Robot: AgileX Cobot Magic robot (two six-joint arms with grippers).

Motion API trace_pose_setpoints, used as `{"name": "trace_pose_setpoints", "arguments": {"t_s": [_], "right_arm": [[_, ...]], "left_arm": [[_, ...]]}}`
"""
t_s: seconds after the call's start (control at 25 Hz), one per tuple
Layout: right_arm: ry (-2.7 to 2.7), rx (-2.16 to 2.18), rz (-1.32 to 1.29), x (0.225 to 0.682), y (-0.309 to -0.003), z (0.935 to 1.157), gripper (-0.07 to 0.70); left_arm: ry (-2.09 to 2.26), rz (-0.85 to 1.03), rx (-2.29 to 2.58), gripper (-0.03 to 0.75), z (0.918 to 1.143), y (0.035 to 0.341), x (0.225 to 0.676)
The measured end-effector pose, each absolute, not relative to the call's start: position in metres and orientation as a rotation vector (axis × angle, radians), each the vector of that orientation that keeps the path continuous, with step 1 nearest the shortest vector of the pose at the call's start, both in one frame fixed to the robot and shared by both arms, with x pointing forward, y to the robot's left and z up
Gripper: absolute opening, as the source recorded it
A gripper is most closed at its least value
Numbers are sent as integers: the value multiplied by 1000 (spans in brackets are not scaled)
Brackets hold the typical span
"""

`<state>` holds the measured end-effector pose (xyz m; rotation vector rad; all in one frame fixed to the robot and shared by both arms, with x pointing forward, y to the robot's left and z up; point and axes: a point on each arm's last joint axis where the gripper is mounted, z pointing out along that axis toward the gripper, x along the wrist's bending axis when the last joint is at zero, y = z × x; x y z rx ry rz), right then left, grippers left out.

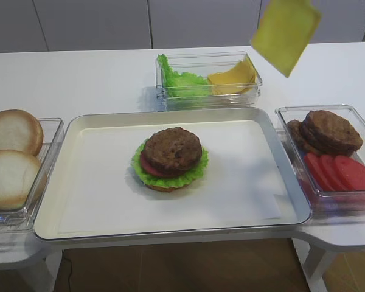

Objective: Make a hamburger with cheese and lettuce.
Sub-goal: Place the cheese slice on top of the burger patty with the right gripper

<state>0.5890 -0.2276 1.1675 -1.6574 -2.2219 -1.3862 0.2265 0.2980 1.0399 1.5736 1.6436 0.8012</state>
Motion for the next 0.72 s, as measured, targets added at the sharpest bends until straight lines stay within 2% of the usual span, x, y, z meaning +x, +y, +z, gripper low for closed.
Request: {"name": "trace_pose_setpoints", "arguments": {"t_s": [0.2, 0.72], "right_arm": [[-2241, -1615, -1338, 570, -218, 1159, 3], [-2340, -1286, -1175, 524, -138, 1135, 3]], "left_arm": [[1644, 801, 1574, 424, 1040, 298, 226], [1644, 801, 1574, 424, 1040, 298, 226]]}}
